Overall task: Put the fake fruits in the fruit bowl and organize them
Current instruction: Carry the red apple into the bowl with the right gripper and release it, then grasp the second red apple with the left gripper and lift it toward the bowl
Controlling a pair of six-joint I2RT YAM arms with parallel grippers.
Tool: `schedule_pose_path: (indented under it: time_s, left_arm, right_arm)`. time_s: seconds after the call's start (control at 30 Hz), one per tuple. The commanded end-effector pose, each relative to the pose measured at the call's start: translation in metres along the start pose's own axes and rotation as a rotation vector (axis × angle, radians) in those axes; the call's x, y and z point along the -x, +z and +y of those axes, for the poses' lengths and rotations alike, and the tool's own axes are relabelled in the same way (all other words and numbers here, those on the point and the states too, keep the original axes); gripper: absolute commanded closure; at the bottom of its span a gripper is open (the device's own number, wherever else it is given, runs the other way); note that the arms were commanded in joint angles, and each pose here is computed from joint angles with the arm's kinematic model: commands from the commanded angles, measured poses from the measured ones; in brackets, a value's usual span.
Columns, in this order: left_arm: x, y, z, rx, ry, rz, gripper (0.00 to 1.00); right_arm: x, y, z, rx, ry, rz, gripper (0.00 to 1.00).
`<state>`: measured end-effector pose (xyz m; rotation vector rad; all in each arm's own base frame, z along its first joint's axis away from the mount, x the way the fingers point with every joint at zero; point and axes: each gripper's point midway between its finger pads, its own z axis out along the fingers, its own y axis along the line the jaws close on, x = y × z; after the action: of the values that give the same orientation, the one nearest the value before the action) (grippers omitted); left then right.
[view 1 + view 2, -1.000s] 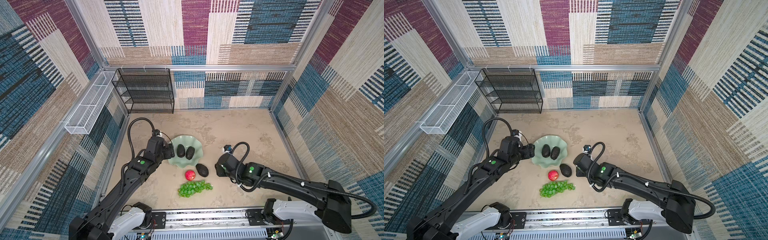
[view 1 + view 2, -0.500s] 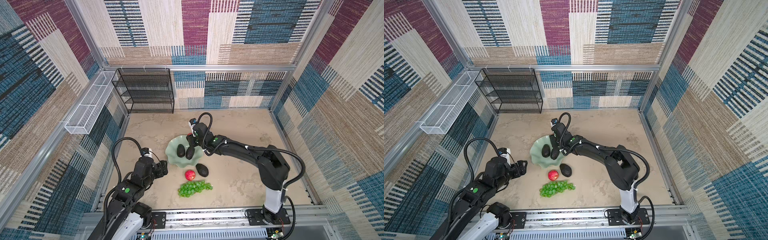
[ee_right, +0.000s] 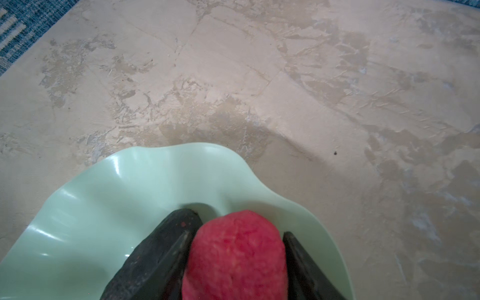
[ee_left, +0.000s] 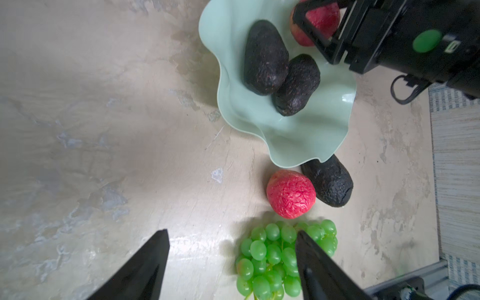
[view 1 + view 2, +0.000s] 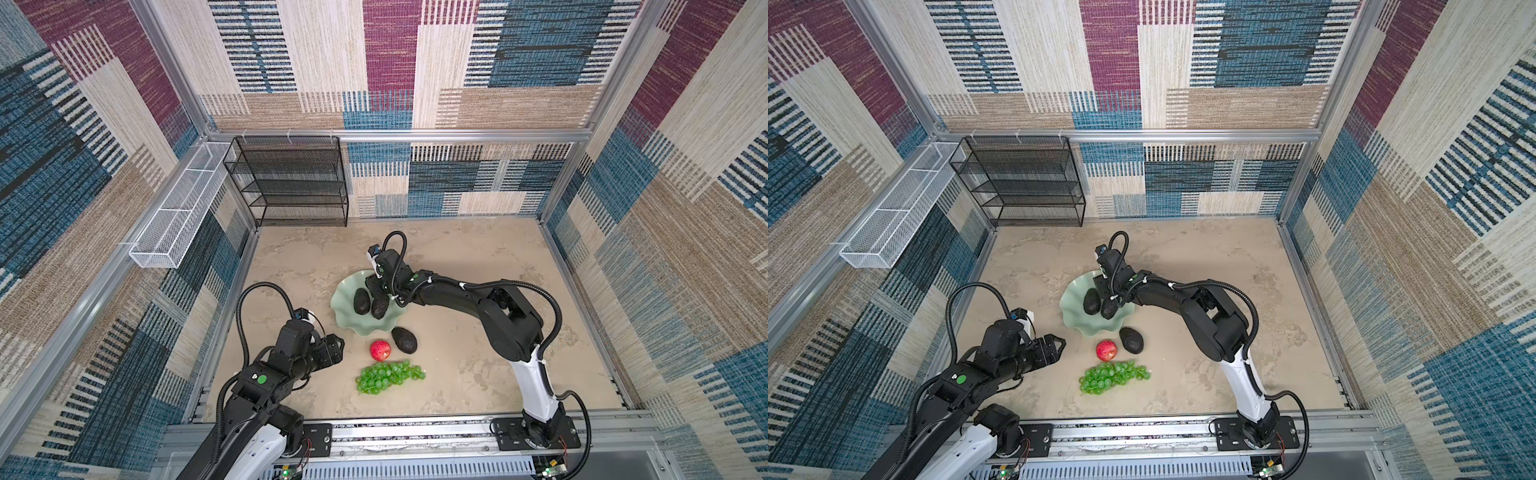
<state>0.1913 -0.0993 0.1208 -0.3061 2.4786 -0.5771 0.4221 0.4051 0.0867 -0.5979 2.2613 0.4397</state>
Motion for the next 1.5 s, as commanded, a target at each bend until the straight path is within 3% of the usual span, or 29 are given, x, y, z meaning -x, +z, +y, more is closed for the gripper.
schedule_pose_path:
  time_s: [0.0, 0.17, 0.4, 0.5, 0.7, 1.03, 1.27, 1.47]
  left_arm:
    - [0.001, 0.005, -0.013, -0.06, -0.034, 0.001, 0.2]
    - [-0.007, 0.014, -0.016, -0.056, -0.031, 0.031, 0.21]
    - [-0.012, 0.033, -0.041, -0.083, 0.014, 0.07, 0.21]
    - [-0.014, 0.043, -0.055, -0.067, 0.064, 0.086, 0.21]
    - [-0.019, 0.064, -0.079, -0.057, 0.141, 0.113, 0.18]
    - [-0.032, 0.1, -0.084, 0.023, 0.211, 0.18, 0.2]
    - [-0.043, 0.104, -0.074, 0.049, 0.212, 0.211, 0.3]
    - [-0.048, 0.097, -0.062, 0.051, 0.203, 0.207, 0.46]
  right_arm:
    - [0.01, 0.001, 0.006, 0.026, 0.02, -0.041, 0.37]
    - [0.023, -0.012, 0.002, 0.02, 0.026, -0.066, 0.3]
    - [0.065, -0.105, -0.016, 0.025, 0.075, -0.246, 0.13]
    - [0.055, -0.145, -0.027, 0.008, 0.091, -0.288, 0.06]
    - [0.011, -0.198, -0.049, -0.022, 0.172, -0.306, 0.0]
    - [-0.019, -0.246, -0.078, -0.092, 0.257, -0.362, 0.0]
    - [-0.017, -0.259, -0.082, -0.106, 0.255, -0.395, 0.0]
    - [-0.013, -0.258, -0.079, -0.09, 0.249, -0.405, 0.0]
